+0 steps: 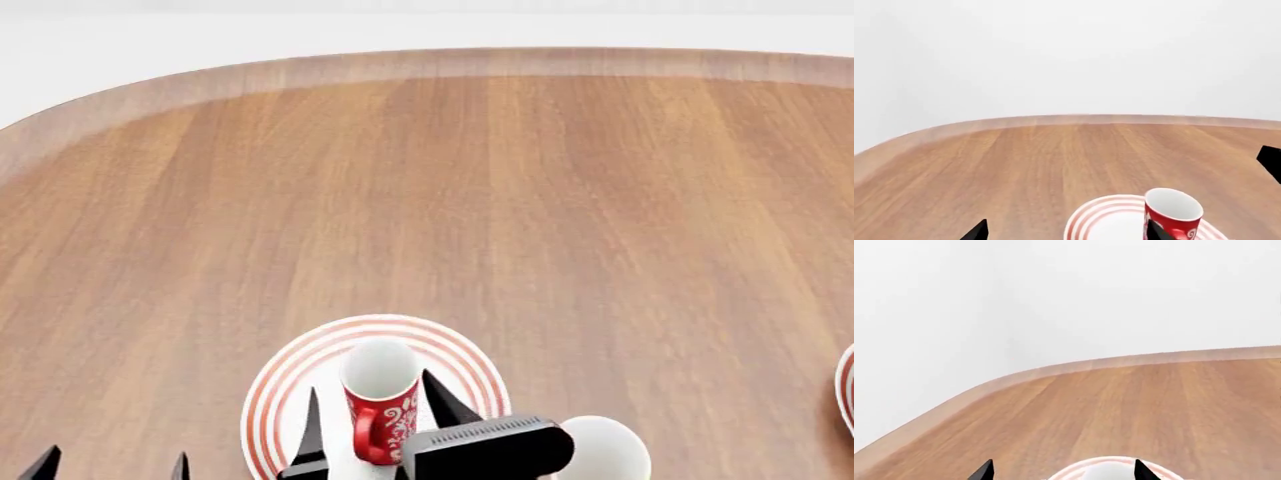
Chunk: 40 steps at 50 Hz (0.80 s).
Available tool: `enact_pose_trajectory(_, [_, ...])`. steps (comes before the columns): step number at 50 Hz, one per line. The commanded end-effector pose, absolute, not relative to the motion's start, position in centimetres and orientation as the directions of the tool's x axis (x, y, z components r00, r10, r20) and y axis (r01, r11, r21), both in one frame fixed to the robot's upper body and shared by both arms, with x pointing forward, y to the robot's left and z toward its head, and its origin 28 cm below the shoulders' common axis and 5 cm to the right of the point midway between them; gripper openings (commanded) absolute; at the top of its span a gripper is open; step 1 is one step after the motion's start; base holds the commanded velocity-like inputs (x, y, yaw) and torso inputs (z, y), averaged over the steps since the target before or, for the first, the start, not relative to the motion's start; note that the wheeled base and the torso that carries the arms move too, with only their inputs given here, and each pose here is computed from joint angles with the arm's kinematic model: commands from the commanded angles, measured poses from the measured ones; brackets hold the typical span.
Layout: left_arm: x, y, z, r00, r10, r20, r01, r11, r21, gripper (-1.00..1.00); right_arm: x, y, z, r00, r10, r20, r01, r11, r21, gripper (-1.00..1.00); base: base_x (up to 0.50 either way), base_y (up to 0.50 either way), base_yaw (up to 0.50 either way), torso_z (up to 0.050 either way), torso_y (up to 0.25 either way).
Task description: Put the red mug on the left plate.
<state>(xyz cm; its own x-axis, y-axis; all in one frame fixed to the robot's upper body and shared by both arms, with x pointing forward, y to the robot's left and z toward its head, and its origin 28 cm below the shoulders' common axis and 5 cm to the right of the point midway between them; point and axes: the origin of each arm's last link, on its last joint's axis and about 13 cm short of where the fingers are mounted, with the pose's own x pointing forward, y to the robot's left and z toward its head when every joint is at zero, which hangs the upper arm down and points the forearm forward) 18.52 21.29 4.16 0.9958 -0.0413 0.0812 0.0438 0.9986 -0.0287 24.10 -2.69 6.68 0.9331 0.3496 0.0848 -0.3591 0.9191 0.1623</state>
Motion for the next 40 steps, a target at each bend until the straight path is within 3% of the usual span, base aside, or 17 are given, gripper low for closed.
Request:
enact_pose_trajectory(1, [17.6,21.2,4.9,0.993,-0.055,0.108,0.059,0.998,-0.036,1.0,22.0,-3.2,8.6,0.926,0.343,0.156,-0.366,0.918,0.154,1.0,0.0,0.0,0.0,0.0,0.0])
enact_pose_trajectory(40, [15.5,21.3,6.7,0.979,-0.07,0.191,0.079,0.996,-0.037,1.0,17.2,-3.3,11.9,0.883,0.368,0.293,-0.413,0.904,0.11,1.0,0.0,0.0,0.0,0.0,0.0])
